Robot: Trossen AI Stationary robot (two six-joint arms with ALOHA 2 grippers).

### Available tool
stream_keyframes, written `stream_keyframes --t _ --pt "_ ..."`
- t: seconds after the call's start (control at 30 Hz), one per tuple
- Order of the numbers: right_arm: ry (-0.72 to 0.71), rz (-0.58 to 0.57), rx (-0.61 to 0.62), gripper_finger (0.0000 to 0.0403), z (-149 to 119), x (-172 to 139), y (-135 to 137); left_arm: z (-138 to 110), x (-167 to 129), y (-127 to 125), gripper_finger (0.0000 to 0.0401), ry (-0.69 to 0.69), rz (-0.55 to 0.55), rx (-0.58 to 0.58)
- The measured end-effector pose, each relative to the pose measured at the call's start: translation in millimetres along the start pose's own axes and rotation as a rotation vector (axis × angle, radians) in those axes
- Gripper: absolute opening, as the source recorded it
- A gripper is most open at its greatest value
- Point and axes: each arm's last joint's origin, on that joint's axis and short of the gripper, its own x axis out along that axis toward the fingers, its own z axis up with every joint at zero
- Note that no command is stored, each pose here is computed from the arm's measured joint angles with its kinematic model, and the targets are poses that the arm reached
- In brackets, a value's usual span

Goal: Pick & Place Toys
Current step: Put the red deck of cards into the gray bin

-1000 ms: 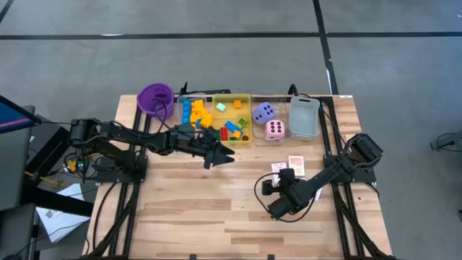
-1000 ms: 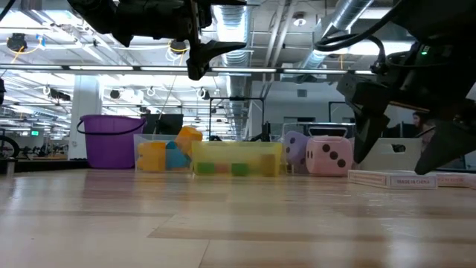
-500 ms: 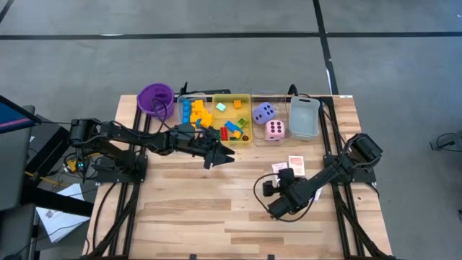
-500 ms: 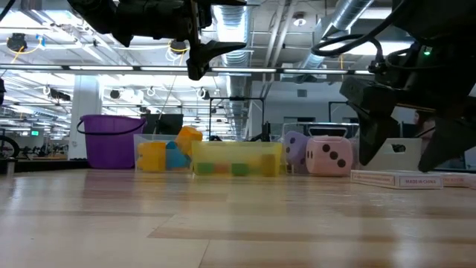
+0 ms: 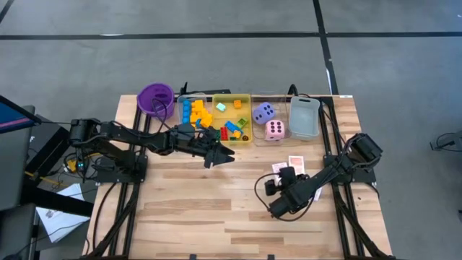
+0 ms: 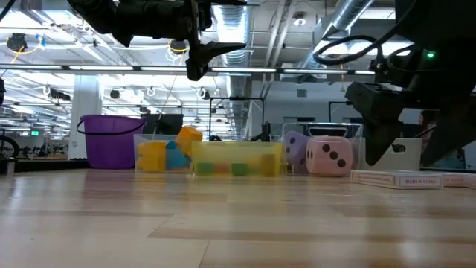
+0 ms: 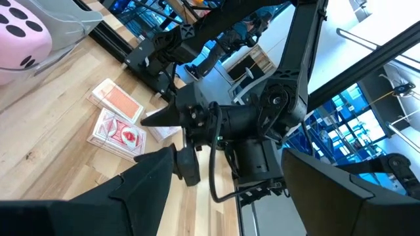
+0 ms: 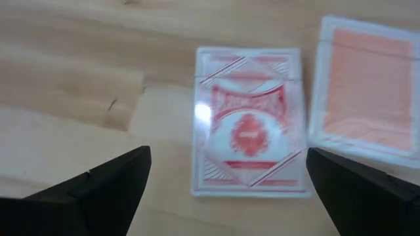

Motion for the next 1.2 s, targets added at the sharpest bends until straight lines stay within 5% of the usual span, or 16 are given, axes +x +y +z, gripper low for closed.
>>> stream_keyframes --t 1.2 --pt "0.134 -0.058 -0.075 0.04 -8.9 12.5 -7.9 -0.9 0.0 1.1 0.0278 0.01 0.01 -0.011"
